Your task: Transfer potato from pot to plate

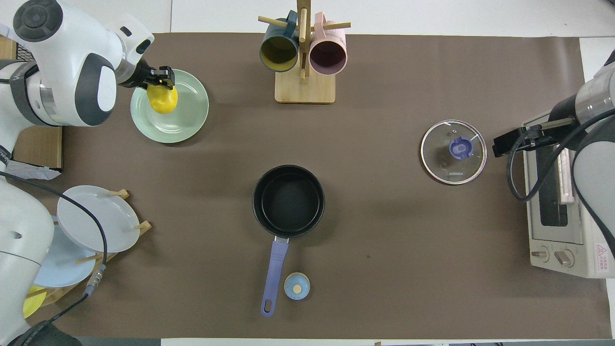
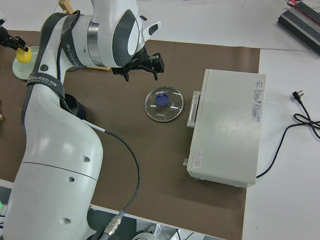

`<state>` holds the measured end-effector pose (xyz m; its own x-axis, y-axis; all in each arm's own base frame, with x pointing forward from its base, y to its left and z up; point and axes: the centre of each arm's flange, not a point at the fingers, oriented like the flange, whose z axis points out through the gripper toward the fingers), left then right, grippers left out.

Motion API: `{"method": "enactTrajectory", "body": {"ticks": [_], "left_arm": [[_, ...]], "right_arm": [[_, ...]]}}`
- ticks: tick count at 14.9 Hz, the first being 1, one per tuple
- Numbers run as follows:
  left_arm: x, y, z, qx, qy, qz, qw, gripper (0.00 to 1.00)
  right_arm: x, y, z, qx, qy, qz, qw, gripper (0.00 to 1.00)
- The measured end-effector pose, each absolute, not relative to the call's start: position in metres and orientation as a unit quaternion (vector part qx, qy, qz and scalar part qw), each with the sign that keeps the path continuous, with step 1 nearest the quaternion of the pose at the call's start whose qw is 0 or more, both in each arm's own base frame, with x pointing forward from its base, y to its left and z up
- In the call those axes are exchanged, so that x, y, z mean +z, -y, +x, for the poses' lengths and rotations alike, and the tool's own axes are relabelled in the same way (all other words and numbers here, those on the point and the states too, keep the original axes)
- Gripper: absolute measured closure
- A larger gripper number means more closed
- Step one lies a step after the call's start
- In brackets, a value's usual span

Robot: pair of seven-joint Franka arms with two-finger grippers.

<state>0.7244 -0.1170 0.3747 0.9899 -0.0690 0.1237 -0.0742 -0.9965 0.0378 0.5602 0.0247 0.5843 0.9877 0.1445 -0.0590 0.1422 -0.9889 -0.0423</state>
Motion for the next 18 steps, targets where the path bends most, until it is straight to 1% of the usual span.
{"method": "enactTrajectory", "body": {"ticks": [3,8,9,10,12,13,16,18], "left_arm": [[0.344,0.116,0.719,0.049,0.04,0.998,0.019,0.43],[0.343,0.113,0.713,0.047,0.041,0.998,0.018,0.43],[0.342,0.113,0.712,0.045,0.042,0.998,0.017,0.39],[0.34,0.112,0.711,0.043,0.042,0.998,0.017,0.25],[0.344,0.111,0.712,0.047,0.041,0.998,0.017,0.05],[0.354,0.109,0.712,0.056,0.04,0.997,0.017,0.0],[0.416,0.091,0.705,0.072,0.029,0.997,0.017,0.0],[0.471,0.078,0.687,0.064,0.022,0.998,0.016,0.0]], "right_arm": [[0.591,-0.024,0.553,0.037,0.064,-0.997,0.019,0.0],[0.589,-0.017,0.554,0.039,0.058,-0.997,0.019,0.0],[0.589,-0.016,0.554,0.039,0.057,-0.997,0.019,0.0],[0.589,-0.015,0.554,0.039,0.056,-0.997,0.019,0.0],[0.589,-0.014,0.554,0.037,0.054,-0.998,0.019,0.0],[0.589,-0.013,0.554,0.037,0.054,-0.998,0.019,0.0],[0.589,-0.003,0.554,0.038,0.044,-0.998,0.018,0.0],[0.587,-0.001,0.554,0.04,0.043,-0.998,0.018,0.0]]}}
